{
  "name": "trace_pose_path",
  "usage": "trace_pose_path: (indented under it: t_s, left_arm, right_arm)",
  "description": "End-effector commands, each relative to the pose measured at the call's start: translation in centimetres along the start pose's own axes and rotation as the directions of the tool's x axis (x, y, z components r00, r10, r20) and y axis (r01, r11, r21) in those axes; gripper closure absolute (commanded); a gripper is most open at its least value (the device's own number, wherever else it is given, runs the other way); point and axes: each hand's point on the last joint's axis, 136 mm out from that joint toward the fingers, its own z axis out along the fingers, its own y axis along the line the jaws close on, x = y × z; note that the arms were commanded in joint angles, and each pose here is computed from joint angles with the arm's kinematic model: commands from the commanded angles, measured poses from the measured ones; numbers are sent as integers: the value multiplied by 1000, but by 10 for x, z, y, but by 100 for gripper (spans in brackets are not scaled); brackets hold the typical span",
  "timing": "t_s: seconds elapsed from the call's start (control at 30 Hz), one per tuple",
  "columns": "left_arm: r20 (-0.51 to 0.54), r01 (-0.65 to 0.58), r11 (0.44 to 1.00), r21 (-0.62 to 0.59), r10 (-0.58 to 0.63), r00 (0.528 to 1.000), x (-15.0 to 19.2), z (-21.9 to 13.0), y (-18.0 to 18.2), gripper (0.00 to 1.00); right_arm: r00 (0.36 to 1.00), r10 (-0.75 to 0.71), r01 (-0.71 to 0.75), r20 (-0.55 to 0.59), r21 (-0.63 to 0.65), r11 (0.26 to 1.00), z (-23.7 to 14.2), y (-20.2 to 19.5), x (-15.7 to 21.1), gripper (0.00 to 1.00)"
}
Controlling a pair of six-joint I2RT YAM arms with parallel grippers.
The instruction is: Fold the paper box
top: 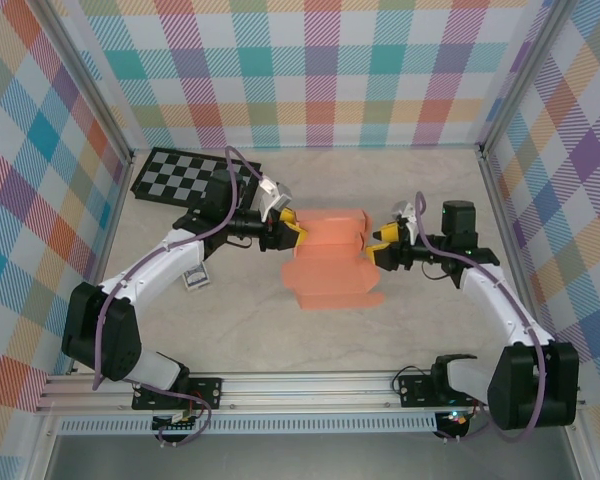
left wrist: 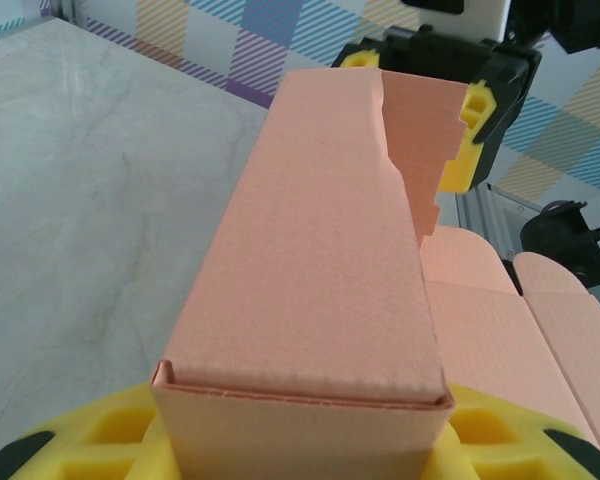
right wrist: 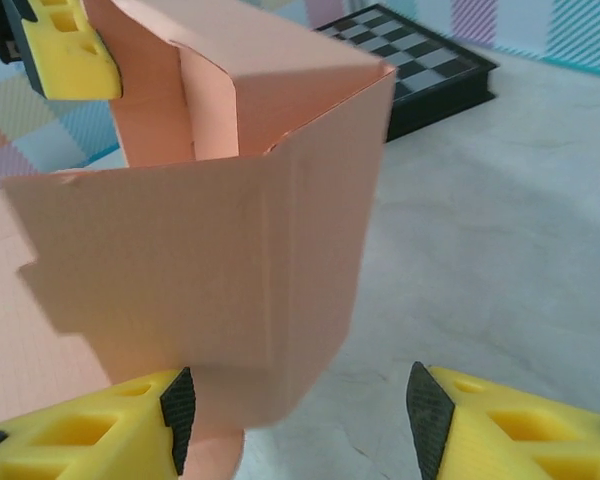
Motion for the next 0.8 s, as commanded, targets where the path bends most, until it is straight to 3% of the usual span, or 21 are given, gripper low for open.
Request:
trace_pose_path:
  t_s: [0.0, 0.17, 0.4, 0.6, 0.77]
  left_arm:
    - [29, -14, 999, 34, 13, 999, -8, -5, -9, 80]
    - [29, -11, 999, 39, 10, 1000, -7, -4, -9, 80]
    - [26, -8, 1000, 23, 8, 1000, -6, -4, -6, 80]
    - [23, 30, 999, -28, -29, 999, -2, -1, 6, 80]
    - [28, 59, 998, -36, -58, 998, 5, 2, 10, 80]
  right_arm:
    - [995, -77, 80, 57, -57, 995, 5, 9, -30, 40]
    - [995, -96, 98, 24, -128, 987, 22, 16, -35, 42]
    - [994, -113, 113, 4, -73, 991, 36, 4, -40, 47]
    - [996, -90, 92, -22, 89, 992, 57, -14, -37, 47]
    - [1000, -21, 22, -8, 324, 946, 72, -44, -33, 47]
